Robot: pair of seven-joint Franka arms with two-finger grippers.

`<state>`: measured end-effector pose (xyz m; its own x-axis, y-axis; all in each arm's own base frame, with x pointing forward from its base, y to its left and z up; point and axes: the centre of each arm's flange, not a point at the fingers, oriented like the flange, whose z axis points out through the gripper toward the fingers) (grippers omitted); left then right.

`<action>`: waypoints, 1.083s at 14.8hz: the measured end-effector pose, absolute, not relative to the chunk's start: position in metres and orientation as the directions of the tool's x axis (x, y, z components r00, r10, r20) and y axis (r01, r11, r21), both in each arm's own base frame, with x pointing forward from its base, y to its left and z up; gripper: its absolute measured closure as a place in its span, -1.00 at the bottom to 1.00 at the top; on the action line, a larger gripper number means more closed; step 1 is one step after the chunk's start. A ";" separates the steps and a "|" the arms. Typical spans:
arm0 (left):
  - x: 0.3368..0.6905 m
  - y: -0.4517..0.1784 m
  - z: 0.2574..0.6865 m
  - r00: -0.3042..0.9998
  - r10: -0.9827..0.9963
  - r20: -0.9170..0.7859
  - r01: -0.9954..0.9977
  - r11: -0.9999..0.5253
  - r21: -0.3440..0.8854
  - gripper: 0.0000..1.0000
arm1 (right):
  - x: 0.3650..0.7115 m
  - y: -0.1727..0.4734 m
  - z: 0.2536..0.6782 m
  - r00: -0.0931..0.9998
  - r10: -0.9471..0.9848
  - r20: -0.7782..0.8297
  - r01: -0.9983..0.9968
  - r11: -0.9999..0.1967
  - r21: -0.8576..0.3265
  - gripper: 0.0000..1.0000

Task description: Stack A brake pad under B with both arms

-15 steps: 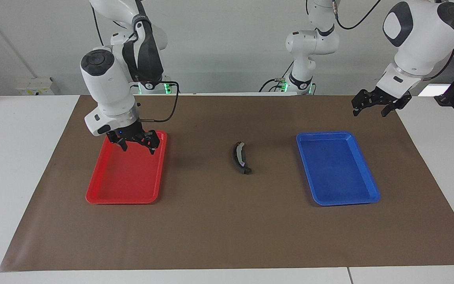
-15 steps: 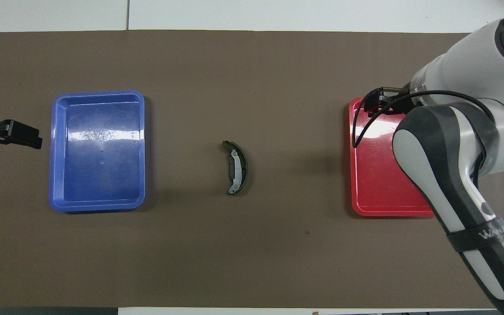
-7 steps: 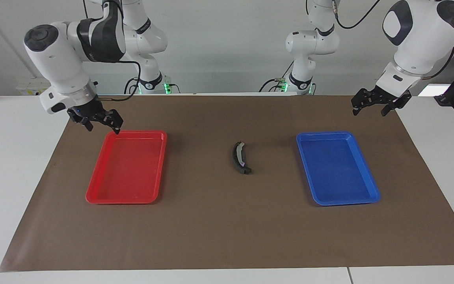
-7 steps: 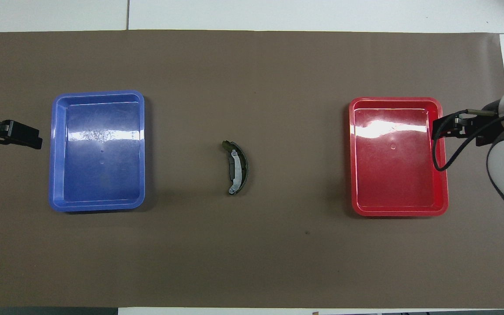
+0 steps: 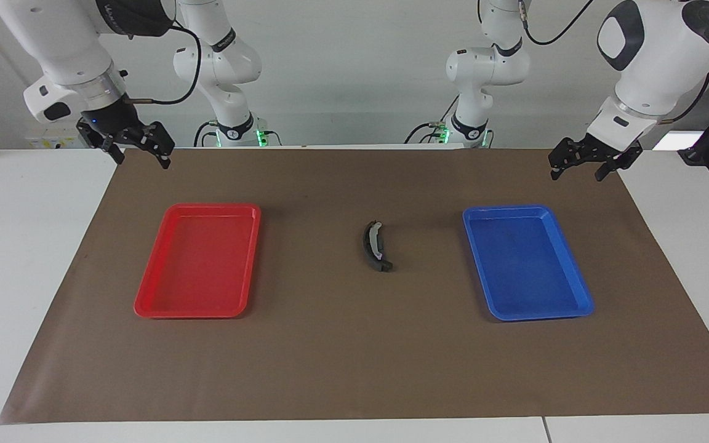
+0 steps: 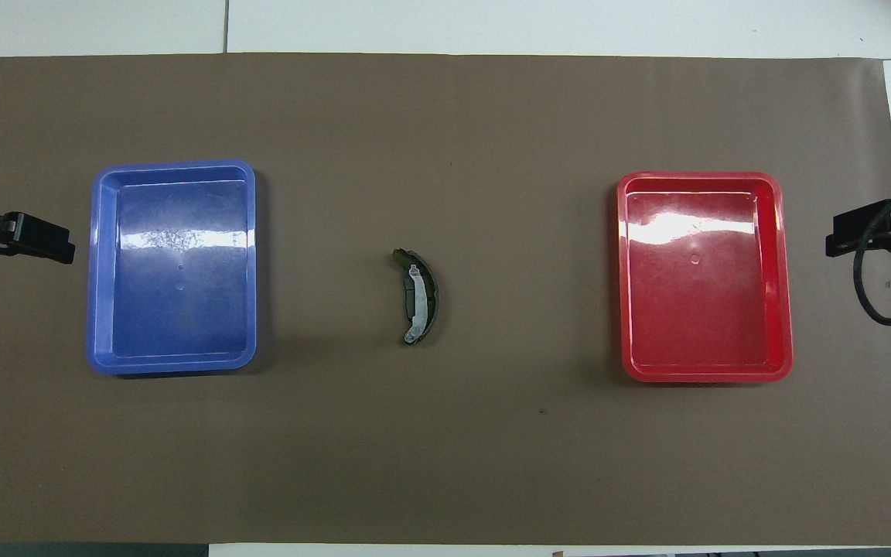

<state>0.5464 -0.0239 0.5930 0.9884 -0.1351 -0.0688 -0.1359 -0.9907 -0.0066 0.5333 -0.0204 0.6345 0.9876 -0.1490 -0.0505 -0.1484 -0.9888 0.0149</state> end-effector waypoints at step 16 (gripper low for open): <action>0.546 -0.022 0.593 0.989 -0.131 -0.069 -0.132 -0.991 -0.007 -1.00 | 0.539 -0.004 0.640 0.995 -0.078 -0.054 -0.075 -0.996 0.050 -0.99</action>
